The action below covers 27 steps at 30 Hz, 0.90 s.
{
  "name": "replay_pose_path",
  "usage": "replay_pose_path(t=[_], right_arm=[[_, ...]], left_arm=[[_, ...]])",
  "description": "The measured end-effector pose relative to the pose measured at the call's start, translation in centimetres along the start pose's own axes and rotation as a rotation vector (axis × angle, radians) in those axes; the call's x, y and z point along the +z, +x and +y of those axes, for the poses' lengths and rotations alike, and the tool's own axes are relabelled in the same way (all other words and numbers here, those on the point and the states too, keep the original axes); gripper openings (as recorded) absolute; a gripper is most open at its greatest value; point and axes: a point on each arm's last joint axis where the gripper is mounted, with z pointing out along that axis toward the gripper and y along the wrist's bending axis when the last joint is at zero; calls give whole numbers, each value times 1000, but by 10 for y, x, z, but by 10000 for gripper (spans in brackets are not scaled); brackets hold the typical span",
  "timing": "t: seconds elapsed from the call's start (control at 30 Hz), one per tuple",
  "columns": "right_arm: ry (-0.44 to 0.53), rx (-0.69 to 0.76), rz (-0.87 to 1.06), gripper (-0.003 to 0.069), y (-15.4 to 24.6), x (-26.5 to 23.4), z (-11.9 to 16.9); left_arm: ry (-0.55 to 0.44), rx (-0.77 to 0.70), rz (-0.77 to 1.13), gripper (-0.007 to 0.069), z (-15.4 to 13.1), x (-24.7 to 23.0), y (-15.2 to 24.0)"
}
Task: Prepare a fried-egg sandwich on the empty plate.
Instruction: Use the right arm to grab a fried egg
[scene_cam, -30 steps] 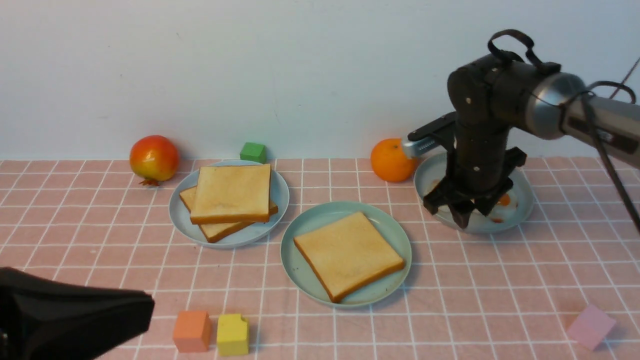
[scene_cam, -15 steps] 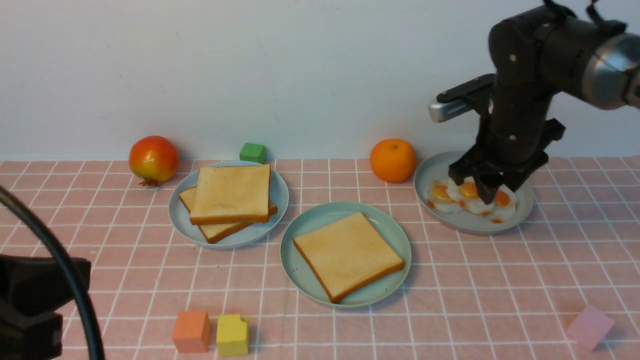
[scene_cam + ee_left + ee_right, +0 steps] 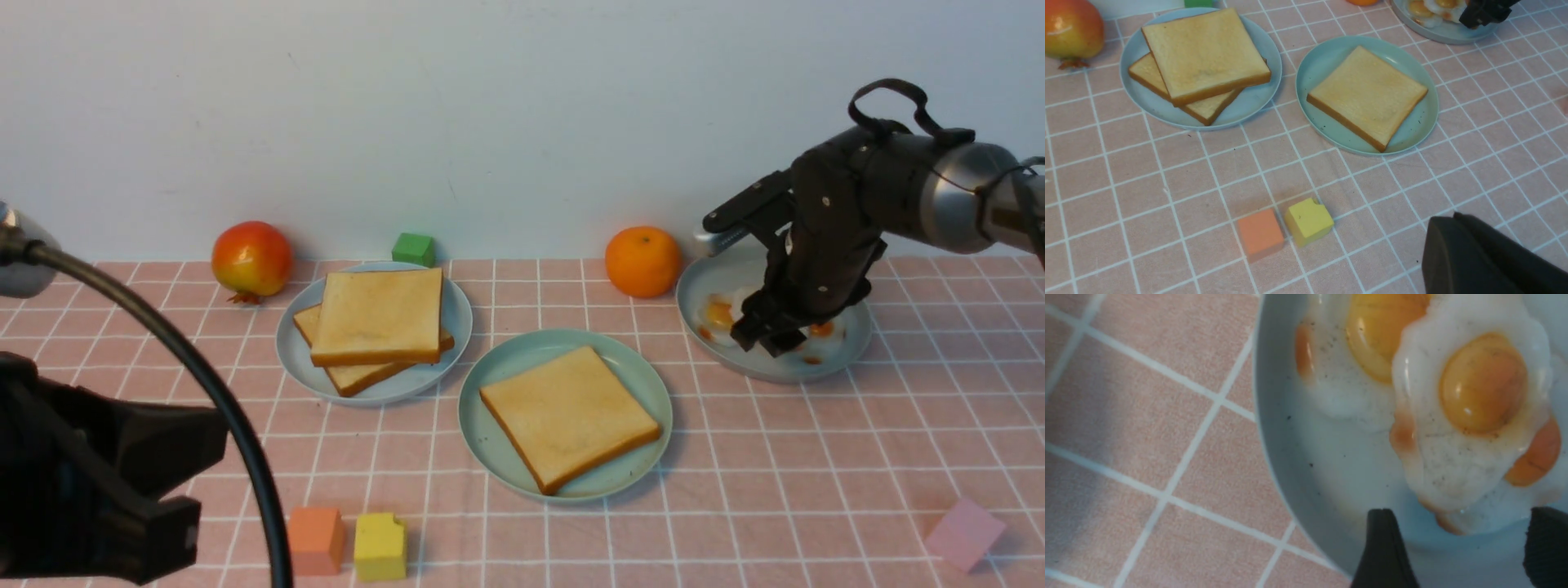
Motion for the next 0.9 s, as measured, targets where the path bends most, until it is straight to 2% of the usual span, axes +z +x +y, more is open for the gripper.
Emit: replay_pose_path(t=[0.47,0.63,0.9], right_arm=[[71,-102,-14,473,-1,31,0],[75,-111,-10,406,-1,34,0],[84,-139,-12,252,-1,34,0]], left_arm=[[17,-5,8,12,-1,0,1],[18,-4,8,12,-2,0,1],[19,8,9,12,-2,0,1]])
